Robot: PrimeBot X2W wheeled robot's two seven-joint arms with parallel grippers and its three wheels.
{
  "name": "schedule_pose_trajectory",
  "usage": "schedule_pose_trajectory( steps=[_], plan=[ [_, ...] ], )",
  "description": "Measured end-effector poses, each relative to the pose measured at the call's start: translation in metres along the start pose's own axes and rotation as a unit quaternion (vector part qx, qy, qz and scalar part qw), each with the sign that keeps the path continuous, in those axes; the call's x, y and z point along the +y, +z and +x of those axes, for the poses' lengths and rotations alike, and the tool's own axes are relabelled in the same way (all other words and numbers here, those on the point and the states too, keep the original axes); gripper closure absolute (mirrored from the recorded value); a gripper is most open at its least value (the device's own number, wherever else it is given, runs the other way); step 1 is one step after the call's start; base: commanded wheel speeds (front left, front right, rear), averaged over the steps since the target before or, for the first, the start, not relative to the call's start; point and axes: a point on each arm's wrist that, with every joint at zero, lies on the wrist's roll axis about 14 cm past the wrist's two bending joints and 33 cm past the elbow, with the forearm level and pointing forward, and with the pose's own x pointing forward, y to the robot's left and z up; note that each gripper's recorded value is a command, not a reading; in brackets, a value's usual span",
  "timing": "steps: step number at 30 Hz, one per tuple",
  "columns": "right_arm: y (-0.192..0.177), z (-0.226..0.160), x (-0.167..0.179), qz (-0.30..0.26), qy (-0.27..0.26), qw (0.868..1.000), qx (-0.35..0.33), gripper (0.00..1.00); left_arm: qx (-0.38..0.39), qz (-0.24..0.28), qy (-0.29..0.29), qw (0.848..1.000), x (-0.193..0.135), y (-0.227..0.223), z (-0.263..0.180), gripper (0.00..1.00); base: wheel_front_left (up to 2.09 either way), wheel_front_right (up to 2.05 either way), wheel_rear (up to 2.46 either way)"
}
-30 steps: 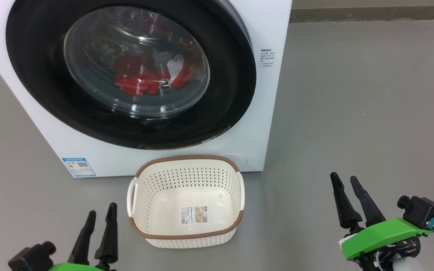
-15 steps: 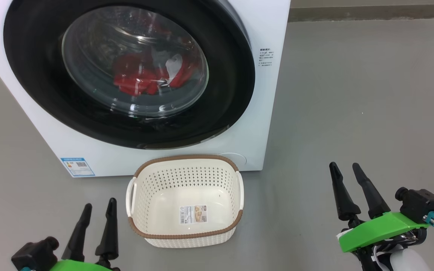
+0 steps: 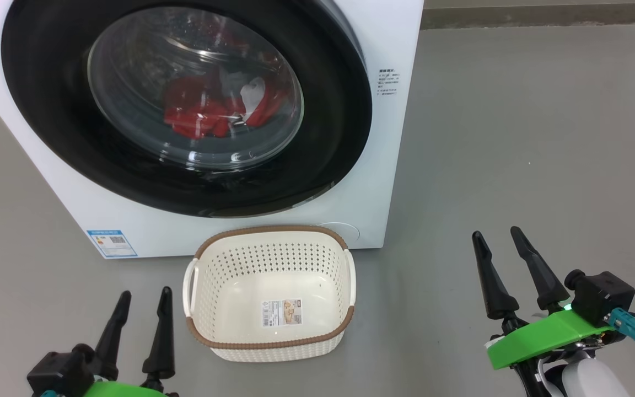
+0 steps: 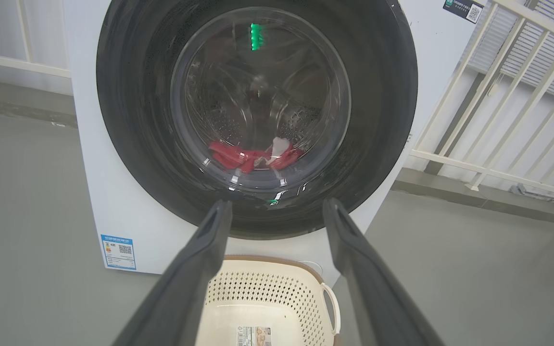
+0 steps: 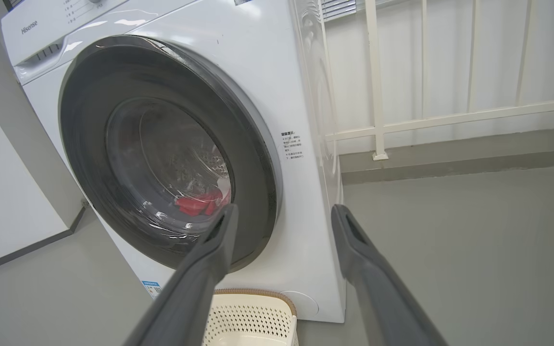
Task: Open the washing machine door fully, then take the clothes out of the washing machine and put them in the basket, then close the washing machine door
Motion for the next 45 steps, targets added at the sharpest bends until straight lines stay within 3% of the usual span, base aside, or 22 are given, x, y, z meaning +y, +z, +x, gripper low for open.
schedule_pose_trajectory(
  steps=[19, 36, 37, 38, 39, 40, 45],
  plan=[
    [0.011, 0.005, 0.015, -0.11, 0.037, 0.993, -0.028, 0.0, -0.03, 0.104, -0.031, 0.994, -0.012, 0.013, 0.008, 0.0, 0.0, 0.0, 0.0],
    [0.005, 0.008, 0.015, -0.113, 0.04, 0.993, -0.02, 0.0, -0.023, 0.106, -0.027, 0.994, -0.009, 0.008, 0.008, 0.0, 0.0, 0.0, 0.0],
    [0.004, 0.01, 0.015, -0.107, 0.039, 0.993, -0.019, 0.21, -0.022, 0.106, -0.027, 0.994, -0.009, 0.007, 0.009, 0.0, 0.0, 0.0, 0.0],
    [0.004, 0.012, 0.014, -0.094, 0.037, 0.995, -0.019, 0.67, -0.021, 0.106, -0.026, 0.994, -0.008, 0.006, 0.01, 0.0, 0.0, 0.0, 0.0],
    [0.006, 0.015, 0.014, -0.082, 0.035, 0.996, -0.022, 0.94, -0.02, 0.106, -0.026, 0.994, -0.008, 0.006, 0.011, 0.0, 0.0, 0.0, 0.0],
    [0.007, 0.018, 0.014, -0.07, 0.034, 0.997, -0.024, 1.0, -0.019, 0.106, -0.026, 0.994, -0.008, 0.005, 0.012, 0.0, 0.0, 0.0, 0.0],
    [0.013, 0.038, 0.012, 0.002, 0.027, 0.999, -0.04, 1.0, -0.026, 0.104, -0.03, 0.994, -0.01, 0.008, 0.025, 0.0, 0.0, 0.0, 0.0]
  ],
)
